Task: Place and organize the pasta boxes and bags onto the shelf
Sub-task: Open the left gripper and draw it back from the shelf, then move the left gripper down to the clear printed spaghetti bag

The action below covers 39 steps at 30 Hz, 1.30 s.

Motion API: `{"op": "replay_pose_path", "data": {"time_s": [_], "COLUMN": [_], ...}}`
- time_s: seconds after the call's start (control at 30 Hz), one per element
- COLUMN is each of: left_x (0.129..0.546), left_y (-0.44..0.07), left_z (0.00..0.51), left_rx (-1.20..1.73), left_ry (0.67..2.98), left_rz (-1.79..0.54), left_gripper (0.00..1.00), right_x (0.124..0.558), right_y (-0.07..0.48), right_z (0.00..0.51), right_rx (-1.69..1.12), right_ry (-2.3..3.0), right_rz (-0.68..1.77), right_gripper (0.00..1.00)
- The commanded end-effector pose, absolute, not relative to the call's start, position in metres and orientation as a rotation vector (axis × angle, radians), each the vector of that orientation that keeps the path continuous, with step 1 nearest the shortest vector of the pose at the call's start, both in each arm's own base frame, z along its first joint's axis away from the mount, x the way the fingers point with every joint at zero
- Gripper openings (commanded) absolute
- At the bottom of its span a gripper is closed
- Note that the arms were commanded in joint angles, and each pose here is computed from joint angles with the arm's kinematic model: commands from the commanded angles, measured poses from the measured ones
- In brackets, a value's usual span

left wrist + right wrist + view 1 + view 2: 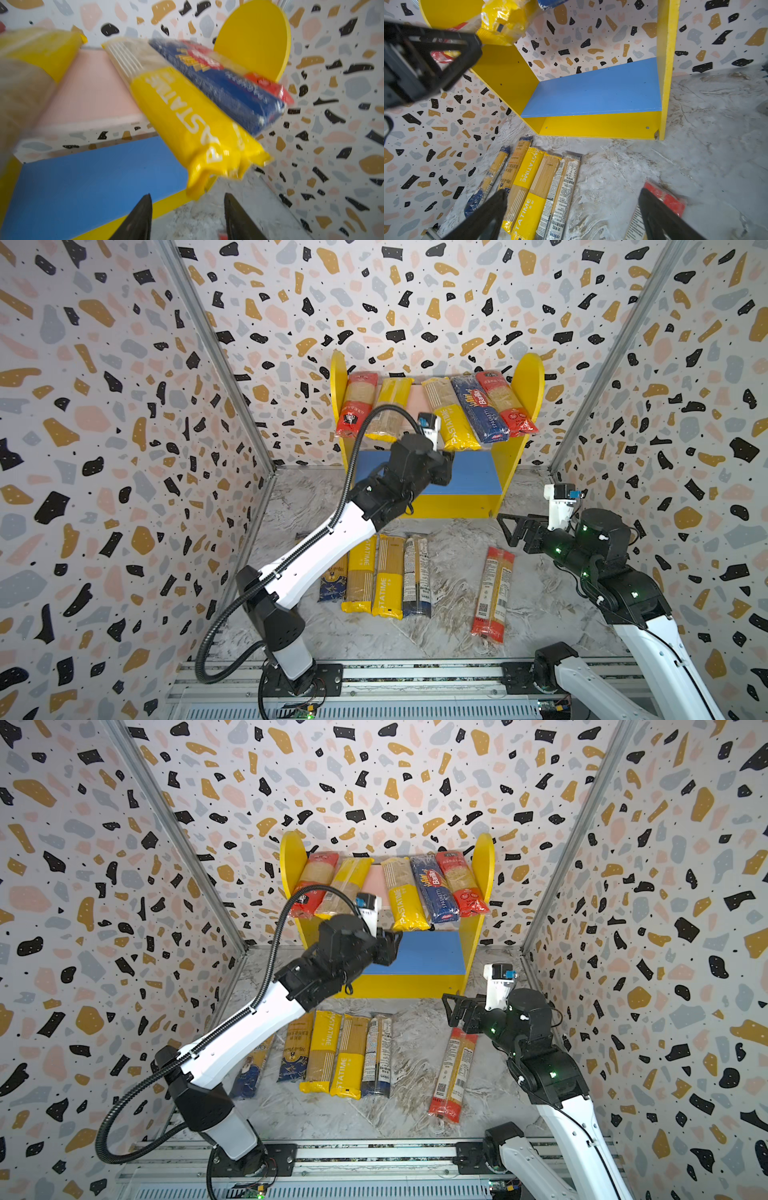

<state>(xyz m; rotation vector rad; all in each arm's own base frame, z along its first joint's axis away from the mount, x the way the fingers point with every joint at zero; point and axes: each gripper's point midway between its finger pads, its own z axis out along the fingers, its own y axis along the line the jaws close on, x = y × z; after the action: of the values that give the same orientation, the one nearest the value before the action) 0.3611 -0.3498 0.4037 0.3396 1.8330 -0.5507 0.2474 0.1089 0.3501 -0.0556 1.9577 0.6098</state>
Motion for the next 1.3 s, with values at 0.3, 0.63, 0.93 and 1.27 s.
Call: {"op": "replay_pose_path", "data": {"time_s": [0.3, 0.63, 0.93, 1.27], "left_x": [0.262, 0.235, 0.236, 0.229], "left_y": [-0.243, -0.198, -0.252, -0.304], "left_z": [0.292, 0.177, 0.132, 0.08], "left_rx": [0.04, -0.105, 0.02, 0.173], "left_ry": [1.958, 2.137, 2.264, 2.399], "left_rz": [-0.491, -0.423, -0.531, -0.557], "left_gripper": [0.63, 0.64, 0.68, 0.87], "right_x": [0.232, 0.229, 0.233, 0.232], "right_y": [0.092, 0.099, 0.099, 0.092], "right_z": [0.334, 0.332, 0.327, 0.316], "right_rx": [0.014, -0.004, 0.008, 0.006], "right_ry": [2.017, 2.014, 2.023, 2.042], "right_rz": [0.553, 0.602, 0.595, 0.54], "right_gripper": [0.99, 0.99, 0.99, 0.99]}}
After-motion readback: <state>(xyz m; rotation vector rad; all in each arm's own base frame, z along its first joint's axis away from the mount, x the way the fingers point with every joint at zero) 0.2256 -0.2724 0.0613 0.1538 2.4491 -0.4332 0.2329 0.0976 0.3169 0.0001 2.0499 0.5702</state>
